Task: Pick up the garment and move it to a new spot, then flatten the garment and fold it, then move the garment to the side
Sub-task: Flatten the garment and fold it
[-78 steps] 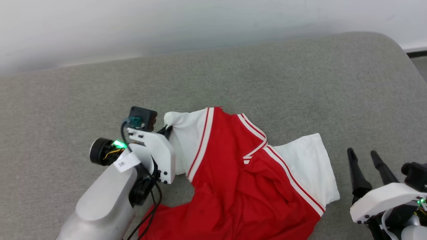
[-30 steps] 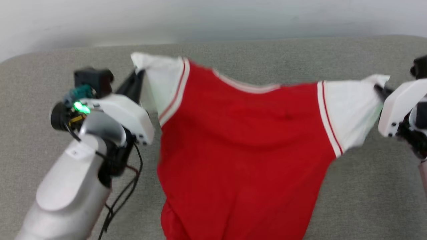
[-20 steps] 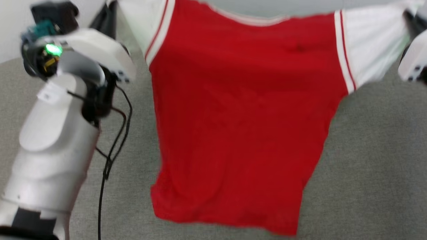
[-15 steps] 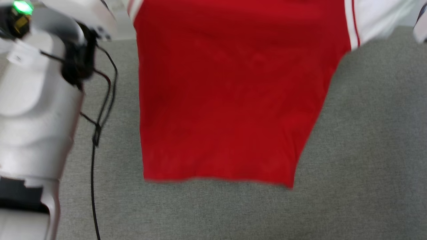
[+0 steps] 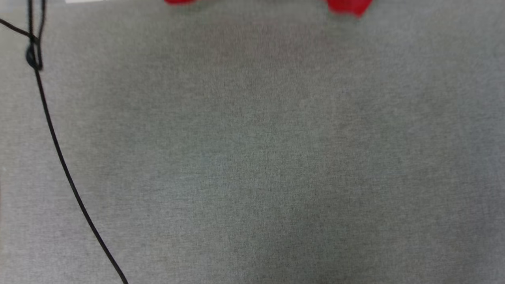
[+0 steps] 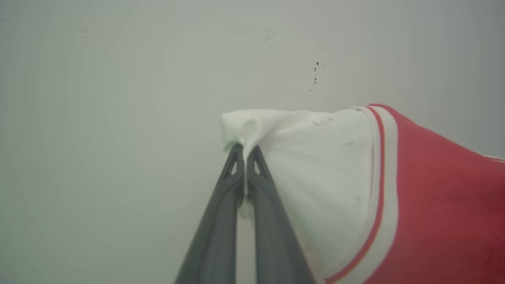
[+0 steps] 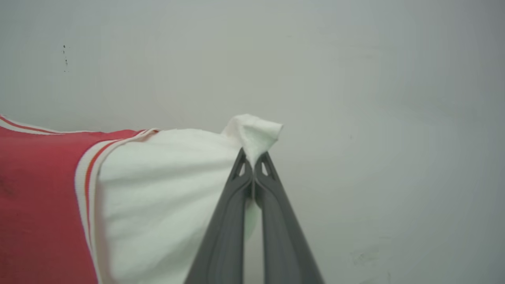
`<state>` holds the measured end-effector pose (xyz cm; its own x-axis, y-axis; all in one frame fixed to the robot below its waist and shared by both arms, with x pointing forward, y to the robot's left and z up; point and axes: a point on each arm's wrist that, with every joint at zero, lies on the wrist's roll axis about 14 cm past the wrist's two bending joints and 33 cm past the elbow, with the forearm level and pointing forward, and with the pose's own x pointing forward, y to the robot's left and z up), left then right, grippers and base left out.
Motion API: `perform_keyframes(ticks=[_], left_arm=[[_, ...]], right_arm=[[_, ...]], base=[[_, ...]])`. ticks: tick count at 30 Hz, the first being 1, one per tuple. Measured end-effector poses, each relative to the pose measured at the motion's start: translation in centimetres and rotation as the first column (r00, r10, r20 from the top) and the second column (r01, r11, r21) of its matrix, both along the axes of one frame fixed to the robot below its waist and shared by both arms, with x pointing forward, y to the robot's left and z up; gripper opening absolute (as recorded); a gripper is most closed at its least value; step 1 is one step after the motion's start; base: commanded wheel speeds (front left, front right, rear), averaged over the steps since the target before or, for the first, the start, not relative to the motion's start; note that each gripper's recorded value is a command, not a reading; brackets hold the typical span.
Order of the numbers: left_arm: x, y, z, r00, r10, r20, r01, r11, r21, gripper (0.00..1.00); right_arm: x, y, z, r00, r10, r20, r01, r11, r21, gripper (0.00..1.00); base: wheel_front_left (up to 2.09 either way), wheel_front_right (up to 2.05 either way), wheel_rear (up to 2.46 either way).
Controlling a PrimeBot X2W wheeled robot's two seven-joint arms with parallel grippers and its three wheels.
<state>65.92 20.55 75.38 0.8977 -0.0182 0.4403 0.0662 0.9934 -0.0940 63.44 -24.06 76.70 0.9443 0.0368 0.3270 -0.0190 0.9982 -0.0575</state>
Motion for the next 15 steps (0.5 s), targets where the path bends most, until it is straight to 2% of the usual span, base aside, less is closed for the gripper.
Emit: perform_keyframes(ticks=[5, 15], left_arm=[[2.8, 0.2, -3.0, 1.000, 0.001, -0.031, -0.001, 1.000, -0.001, 0.00], [6.5, 0.7, -14.8, 0.978, 0.010, -0.207, -0.010, 1.000, -0.003, 0.00]], right_arm=[[2.8, 0.4, -1.9, 1.000, 0.011, -0.013, -0.011, 1.000, -0.006, 0.00], [6.9, 1.6, -13.8, 0.977, 0.060, -0.203, -0.054, 0.998, 0.035, 0.00]], base=[[0.00, 0.00, 0.00], [0.00, 0.00, 0.00]])
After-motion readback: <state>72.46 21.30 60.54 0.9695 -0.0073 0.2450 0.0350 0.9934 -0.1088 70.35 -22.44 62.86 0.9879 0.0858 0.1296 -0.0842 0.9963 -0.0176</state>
